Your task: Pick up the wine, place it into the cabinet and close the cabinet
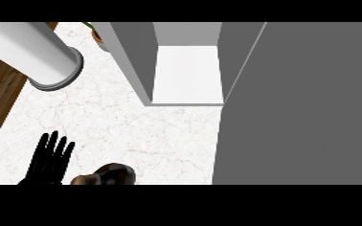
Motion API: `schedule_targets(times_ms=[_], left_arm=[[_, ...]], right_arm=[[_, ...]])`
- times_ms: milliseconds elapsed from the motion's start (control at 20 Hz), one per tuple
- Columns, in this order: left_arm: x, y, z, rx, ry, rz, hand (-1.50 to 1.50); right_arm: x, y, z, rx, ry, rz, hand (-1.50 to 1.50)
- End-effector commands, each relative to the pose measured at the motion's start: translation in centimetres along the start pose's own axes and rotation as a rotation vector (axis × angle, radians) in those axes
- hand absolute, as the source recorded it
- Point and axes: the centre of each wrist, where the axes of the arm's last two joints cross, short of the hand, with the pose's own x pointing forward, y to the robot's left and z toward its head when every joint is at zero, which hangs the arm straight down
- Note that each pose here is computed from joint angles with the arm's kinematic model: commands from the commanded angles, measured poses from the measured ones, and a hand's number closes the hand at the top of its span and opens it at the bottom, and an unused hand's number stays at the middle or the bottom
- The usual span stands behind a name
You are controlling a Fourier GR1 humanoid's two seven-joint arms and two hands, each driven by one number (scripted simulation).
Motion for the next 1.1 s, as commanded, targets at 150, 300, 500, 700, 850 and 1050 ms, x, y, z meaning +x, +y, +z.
schedule_targets(times_ms=[150,300,500,700,850,1050], left_arm=[[-1.7,1.1,-0.1,-0.055,0.004,0.006,-1.50],[-1.5,-0.3,-0.7,-0.040,0.011,0.021,-1.50],[-3.1,1.2,-1.9,-0.055,0.037,0.026,-1.50],[-4.8,2.1,-0.4,-0.024,0.028,0.011,-1.50],[-5.5,2.4,-0.1,-0.048,0.033,0.015,-1.50],[-7.3,1.6,-0.3,-0.041,0.030,0.024,-1.50]], right_arm=[[2.6,-0.4,2.3,0.043,-0.055,-0.041,-1.50],[2.0,0.9,2.9,0.009,-0.056,-0.042,-1.50],[1.7,0.4,2.7,0.029,-0.057,-0.047,-1.50],[2.3,-0.2,2.4,0.020,-0.066,-0.026,-1.50],[2.4,0.7,2.3,0.027,-0.051,-0.048,-1.50],[2.2,-0.1,3.0,0.030,-0.066,-0.042,-1.50]])
